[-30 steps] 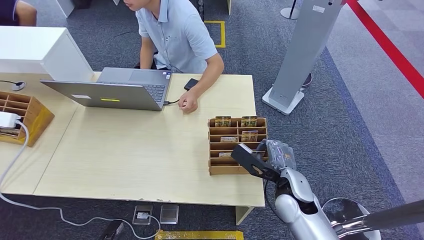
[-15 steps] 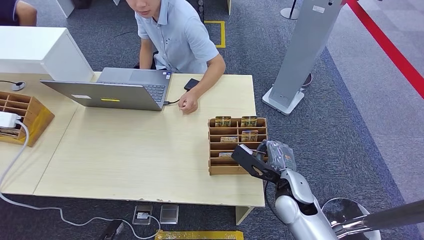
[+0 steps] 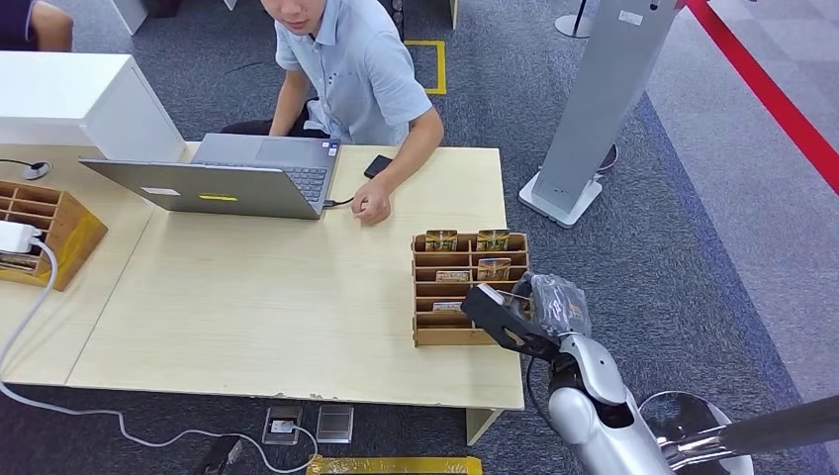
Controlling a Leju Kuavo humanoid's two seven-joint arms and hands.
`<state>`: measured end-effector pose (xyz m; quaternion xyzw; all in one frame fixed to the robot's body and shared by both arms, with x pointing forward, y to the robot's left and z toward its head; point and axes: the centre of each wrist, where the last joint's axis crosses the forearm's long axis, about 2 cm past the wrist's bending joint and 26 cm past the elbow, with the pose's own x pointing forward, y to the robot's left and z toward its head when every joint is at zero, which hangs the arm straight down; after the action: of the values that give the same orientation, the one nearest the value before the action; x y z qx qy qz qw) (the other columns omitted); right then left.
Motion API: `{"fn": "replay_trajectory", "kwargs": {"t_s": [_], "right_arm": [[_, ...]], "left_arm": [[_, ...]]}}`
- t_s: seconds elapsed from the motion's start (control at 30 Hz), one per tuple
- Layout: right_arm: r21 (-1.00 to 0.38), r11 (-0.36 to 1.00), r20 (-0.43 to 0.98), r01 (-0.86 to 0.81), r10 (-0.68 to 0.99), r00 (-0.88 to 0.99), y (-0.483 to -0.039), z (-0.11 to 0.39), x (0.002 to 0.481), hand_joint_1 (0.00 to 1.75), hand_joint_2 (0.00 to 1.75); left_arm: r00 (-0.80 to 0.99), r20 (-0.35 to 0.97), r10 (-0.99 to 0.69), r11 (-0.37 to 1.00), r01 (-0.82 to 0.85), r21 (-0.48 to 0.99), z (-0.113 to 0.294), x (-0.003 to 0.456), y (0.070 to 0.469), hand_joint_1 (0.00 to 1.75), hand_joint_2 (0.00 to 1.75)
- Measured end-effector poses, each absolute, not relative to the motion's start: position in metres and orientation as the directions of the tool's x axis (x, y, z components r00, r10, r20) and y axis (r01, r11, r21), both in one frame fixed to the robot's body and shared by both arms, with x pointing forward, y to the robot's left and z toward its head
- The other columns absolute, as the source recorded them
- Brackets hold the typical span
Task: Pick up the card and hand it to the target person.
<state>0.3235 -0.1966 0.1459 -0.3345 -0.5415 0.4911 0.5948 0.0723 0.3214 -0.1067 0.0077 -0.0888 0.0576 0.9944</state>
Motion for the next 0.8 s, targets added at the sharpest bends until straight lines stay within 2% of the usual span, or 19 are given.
{"fn": "replay_trajectory", "kwargs": {"t_s": [0.5,0.8], "right_arm": [[-0.911,0.412,0.404,-0.009,0.889,-0.215,-0.199,0.237,0.333,1.75,1.75],[-0.881,0.468,0.431,0.068,0.853,-0.293,-0.191,0.274,0.396,1.75,1.75]], "left_arm": [[0.975,0.183,0.122,0.992,-0.125,0.004,-0.107,0.072,0.321,0.00,0.00],[0.979,0.189,0.076,0.997,-0.077,-0.004,-0.106,0.074,0.320,0.00,0.00]]}}
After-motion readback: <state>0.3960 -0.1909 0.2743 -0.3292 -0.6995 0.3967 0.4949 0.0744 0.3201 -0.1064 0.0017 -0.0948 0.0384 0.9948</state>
